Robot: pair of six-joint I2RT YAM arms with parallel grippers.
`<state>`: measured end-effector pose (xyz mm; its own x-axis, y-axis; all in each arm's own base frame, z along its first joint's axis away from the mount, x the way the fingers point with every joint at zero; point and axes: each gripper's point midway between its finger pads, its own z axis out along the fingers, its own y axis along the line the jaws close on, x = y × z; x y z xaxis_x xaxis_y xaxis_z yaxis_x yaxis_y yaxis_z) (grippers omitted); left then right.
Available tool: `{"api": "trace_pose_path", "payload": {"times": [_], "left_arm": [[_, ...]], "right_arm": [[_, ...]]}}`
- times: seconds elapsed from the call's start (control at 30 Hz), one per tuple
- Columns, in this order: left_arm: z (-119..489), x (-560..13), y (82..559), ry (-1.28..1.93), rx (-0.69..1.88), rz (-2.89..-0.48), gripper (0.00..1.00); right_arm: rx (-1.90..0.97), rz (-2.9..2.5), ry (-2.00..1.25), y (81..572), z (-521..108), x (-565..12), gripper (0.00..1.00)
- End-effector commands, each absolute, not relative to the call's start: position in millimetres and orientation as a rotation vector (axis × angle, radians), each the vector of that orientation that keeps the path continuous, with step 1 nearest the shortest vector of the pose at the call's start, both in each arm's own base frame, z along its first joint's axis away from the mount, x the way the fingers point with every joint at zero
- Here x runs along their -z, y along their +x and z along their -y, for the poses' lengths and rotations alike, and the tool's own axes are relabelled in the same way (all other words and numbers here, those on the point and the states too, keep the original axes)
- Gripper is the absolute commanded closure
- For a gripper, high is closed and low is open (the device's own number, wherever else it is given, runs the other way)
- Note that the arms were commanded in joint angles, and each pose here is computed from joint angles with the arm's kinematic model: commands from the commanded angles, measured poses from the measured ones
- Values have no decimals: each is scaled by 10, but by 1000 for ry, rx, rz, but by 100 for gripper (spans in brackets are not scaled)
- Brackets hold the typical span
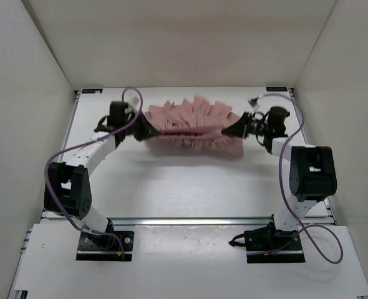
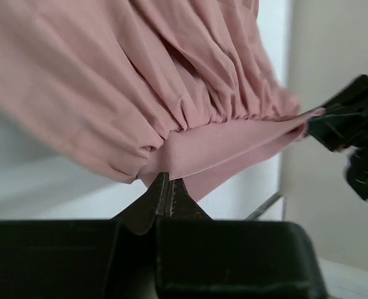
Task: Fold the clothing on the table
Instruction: Flatten the skirt out, then fold the skirt
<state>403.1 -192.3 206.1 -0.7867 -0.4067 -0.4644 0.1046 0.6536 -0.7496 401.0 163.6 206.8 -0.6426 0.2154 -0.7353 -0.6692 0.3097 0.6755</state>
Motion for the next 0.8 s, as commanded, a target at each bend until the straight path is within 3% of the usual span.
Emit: {"api": "trace_pose_path", "payload": {"times": [0.0, 0.17, 0.33, 0.6, 0.77], "left_arm": [[1908, -1568, 3563, -247, 976, -2317, 100], [1930, -958, 2771, -296, 946, -2481, 100], [1844, -821, 2238, -315, 896, -2542, 100], [1799, -974, 1904, -320, 961, -2553, 100], [1959, -1428, 2158, -306, 1091, -2463, 100]], "right_arm": [[-1378, -1811, -363, 3644, -1637, -1926, 100], [-1282, -1969, -213, 3074, -1722, -1593, 100], [-1276, -2122, -188, 2341, -1734, -1218, 100], [-1354, -2115, -184, 1661, -1704, -1030, 100], [-1380, -2117, -183, 1634, -1698, -1040, 100]]}}
